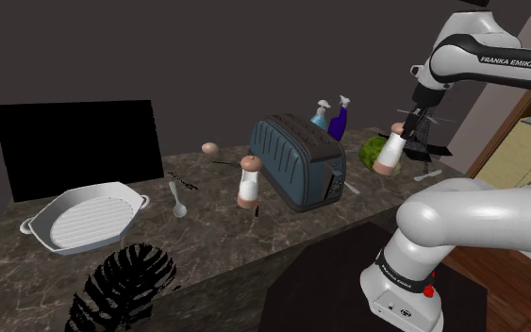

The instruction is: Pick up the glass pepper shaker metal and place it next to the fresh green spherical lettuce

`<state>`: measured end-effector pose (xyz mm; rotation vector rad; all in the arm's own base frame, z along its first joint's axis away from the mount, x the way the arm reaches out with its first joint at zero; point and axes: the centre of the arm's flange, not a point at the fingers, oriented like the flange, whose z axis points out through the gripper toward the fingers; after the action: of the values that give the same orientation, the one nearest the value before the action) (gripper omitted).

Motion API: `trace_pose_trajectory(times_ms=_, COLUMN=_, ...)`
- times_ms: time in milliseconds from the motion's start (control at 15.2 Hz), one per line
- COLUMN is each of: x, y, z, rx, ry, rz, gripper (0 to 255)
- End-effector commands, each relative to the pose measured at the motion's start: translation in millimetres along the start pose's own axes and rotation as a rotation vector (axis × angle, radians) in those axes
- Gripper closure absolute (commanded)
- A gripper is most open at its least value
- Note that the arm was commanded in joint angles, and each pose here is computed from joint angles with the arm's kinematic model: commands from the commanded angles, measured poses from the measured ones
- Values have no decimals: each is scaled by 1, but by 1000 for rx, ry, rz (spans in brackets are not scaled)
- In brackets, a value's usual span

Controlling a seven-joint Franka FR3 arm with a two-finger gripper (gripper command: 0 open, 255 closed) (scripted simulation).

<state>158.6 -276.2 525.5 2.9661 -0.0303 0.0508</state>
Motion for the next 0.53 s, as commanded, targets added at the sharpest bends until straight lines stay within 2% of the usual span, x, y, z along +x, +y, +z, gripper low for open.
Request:
trace_pose_trajectory(times_ms=0, x=-1, y=-3, z=11, rx=0, ry=0, rz=0, gripper=255)
trace_pose_trajectory(times_ms=462, x=-3, y=-9, z=47, rx=0, ry=0, rz=0, gripper=255)
